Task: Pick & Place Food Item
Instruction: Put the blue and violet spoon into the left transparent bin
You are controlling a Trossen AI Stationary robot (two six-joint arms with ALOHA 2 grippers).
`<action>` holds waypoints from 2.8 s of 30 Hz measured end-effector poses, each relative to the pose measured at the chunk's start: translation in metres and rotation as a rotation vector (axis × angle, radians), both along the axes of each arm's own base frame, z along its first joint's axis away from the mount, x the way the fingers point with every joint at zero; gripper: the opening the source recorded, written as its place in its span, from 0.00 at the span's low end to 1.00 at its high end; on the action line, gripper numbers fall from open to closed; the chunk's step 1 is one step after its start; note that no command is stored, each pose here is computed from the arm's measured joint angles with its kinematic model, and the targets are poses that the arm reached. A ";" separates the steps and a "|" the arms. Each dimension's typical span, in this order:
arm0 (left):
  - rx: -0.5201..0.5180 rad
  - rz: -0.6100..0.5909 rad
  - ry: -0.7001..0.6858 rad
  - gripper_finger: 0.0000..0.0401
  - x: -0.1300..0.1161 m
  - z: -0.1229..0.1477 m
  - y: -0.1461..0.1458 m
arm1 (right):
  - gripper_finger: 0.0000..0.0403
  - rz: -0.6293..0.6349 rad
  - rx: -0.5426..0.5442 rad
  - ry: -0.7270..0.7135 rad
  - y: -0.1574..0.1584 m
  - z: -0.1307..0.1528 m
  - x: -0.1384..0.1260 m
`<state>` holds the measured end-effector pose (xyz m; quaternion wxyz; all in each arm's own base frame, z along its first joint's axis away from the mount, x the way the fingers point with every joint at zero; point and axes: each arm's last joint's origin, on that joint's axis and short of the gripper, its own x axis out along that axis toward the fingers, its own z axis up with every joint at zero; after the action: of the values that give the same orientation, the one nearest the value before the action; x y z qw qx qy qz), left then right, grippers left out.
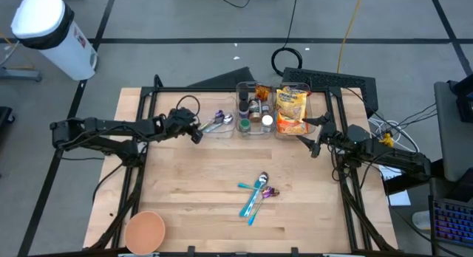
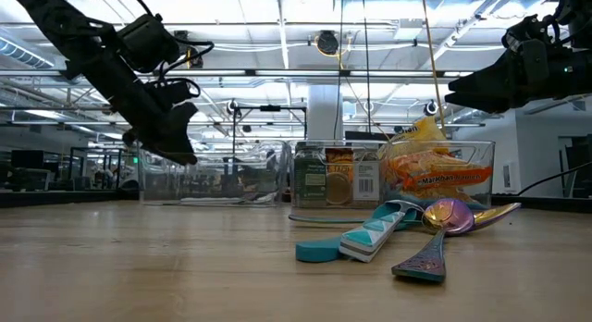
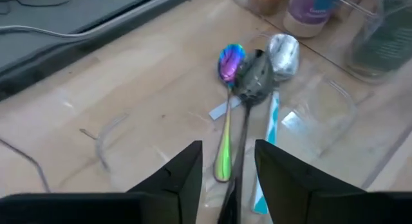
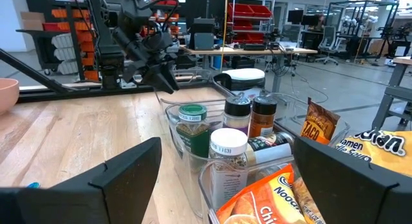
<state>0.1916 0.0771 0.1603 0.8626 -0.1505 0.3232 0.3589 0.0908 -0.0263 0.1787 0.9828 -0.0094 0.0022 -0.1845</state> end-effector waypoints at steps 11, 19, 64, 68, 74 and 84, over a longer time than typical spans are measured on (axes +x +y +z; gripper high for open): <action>0.057 -0.138 -0.144 0.47 0.011 0.047 -0.007 | 0.86 0.000 0.000 0.000 0.000 0.000 0.000; 0.034 -0.376 -0.344 0.51 0.027 0.086 -0.037 | 0.86 0.000 0.000 0.000 0.000 0.000 0.000; 0.102 -1.093 -0.049 0.85 0.141 0.016 -0.200 | 0.86 0.000 0.000 0.001 0.000 0.000 0.000; 0.084 -1.091 -0.004 0.85 0.144 0.003 -0.198 | 0.86 0.000 0.000 0.001 0.000 0.000 0.000; 0.062 -1.098 -0.013 0.85 0.146 0.003 -0.194 | 0.86 0.000 0.000 0.000 0.000 0.000 0.000; 0.067 -1.095 -0.017 0.85 0.146 0.003 -0.194 | 0.86 0.000 0.000 0.000 0.000 0.000 0.000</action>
<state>0.3378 -0.1164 0.1637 0.9301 0.0643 0.3359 -0.1338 0.0908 -0.0263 0.1787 0.9828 -0.0094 0.0021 -0.1846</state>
